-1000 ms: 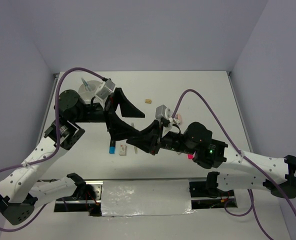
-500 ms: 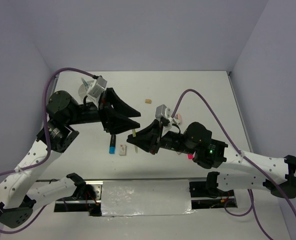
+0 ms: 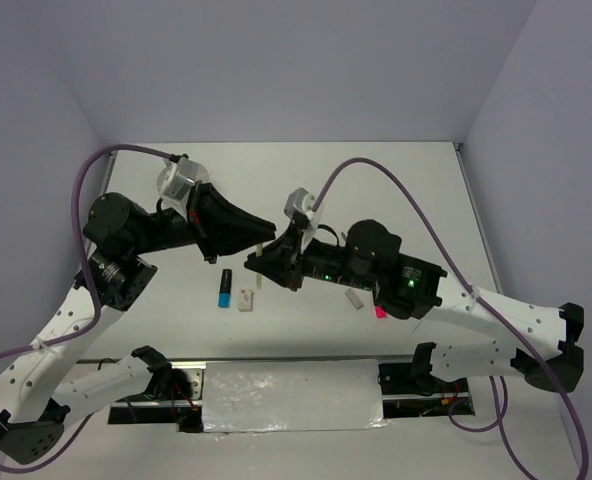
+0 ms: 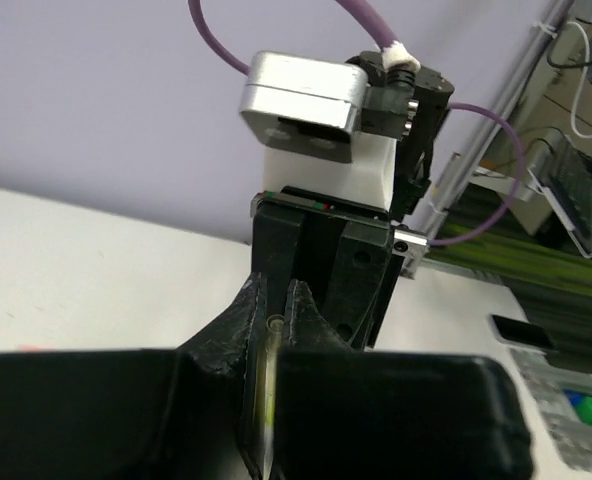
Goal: Sort the stationery into containers
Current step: Close the pen cap on the pen, then place the pen in the storage box.
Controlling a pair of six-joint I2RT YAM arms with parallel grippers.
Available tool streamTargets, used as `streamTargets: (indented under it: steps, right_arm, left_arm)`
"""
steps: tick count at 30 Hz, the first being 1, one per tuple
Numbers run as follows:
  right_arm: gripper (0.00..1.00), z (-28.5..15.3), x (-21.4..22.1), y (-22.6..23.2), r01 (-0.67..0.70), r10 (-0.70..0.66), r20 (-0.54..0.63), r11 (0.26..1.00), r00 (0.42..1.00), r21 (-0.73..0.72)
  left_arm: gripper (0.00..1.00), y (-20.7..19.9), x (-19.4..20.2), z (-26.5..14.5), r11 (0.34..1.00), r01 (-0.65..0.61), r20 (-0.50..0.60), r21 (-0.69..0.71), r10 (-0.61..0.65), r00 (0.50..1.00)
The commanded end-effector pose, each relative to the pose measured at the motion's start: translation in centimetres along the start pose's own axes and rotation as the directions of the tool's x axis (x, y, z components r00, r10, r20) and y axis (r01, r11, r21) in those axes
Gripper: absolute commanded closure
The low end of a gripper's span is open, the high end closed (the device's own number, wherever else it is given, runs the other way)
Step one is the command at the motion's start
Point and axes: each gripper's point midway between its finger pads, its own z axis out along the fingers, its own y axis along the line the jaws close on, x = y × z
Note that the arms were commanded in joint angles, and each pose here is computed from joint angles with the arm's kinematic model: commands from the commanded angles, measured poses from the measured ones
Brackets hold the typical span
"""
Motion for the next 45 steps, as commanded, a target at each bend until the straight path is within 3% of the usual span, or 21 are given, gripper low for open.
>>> streamTargets:
  steps: [1, 10, 15, 23, 28, 34, 38, 40, 41, 45]
  right_arm:
    - [1.00, 0.8, -12.4, 1.2, 0.109, -0.094, 0.284, 0.993, 0.954, -0.037]
    - [1.00, -0.5, -18.6, 1.5, 0.171, -0.152, 0.390, 0.985, 0.908, -0.015]
    - [1.00, -2.0, -18.4, 1.1, 0.152, -0.141, 0.414, 0.988, 0.899, 0.008]
    - [1.00, -3.4, -19.6, 1.7, 0.168, -0.153, 0.434, 0.986, 0.888, 0.005]
    - [1.00, -1.8, -15.7, 1.6, 0.143, -0.118, 0.342, 0.989, 0.932, -0.047]
    - [1.00, -0.1, -9.1, 2.2, 0.101, -0.081, 0.186, 0.990, 0.979, -0.102]
    - [1.00, -0.1, -5.9, 2.3, 0.080, -0.065, 0.128, 0.991, 0.990, -0.110]
    - [1.00, -0.4, -5.0, 2.3, 0.069, -0.054, 0.121, 0.990, 0.991, -0.122]
    - [1.00, -0.5, -4.8, 2.3, 0.064, -0.050, 0.119, 0.990, 0.992, -0.122]
    - [1.00, -0.9, -4.3, 2.6, 0.057, -0.043, 0.105, 0.989, 0.994, -0.138]
  left_arm:
    - [1.00, 0.7, 4.7, 0.2, 0.992, 0.125, -0.116, 0.027, -0.121, 0.986]
    - [1.00, 2.3, 9.5, -1.9, 0.985, 0.137, -0.204, -0.105, -0.156, 0.966]
    - [1.00, 3.4, 9.8, -2.6, 0.978, 0.088, -0.218, -0.188, -0.129, 0.967]
    - [1.00, 4.2, 11.1, -2.4, 0.973, 0.128, -0.219, -0.192, -0.170, 0.961]
    - [1.00, 4.8, 8.8, -2.7, 0.957, 0.084, -0.171, -0.279, -0.135, 0.976]
    - [0.83, 5.0, 3.3, -3.8, 0.913, 0.006, -0.034, -0.407, -0.022, 0.999]
    - [0.91, 4.2, -0.8, -5.2, 0.881, -0.016, 0.109, -0.473, 0.077, 0.991]
    - [0.84, 3.2, -2.2, -5.3, 0.891, -0.035, 0.131, -0.453, 0.105, 0.986]
    - [0.69, 2.8, -2.5, -5.2, 0.896, -0.040, 0.130, -0.442, 0.108, 0.986]
    - [0.54, 1.5, -2.4, -4.4, 0.930, -0.042, 0.112, -0.366, 0.089, 0.990]
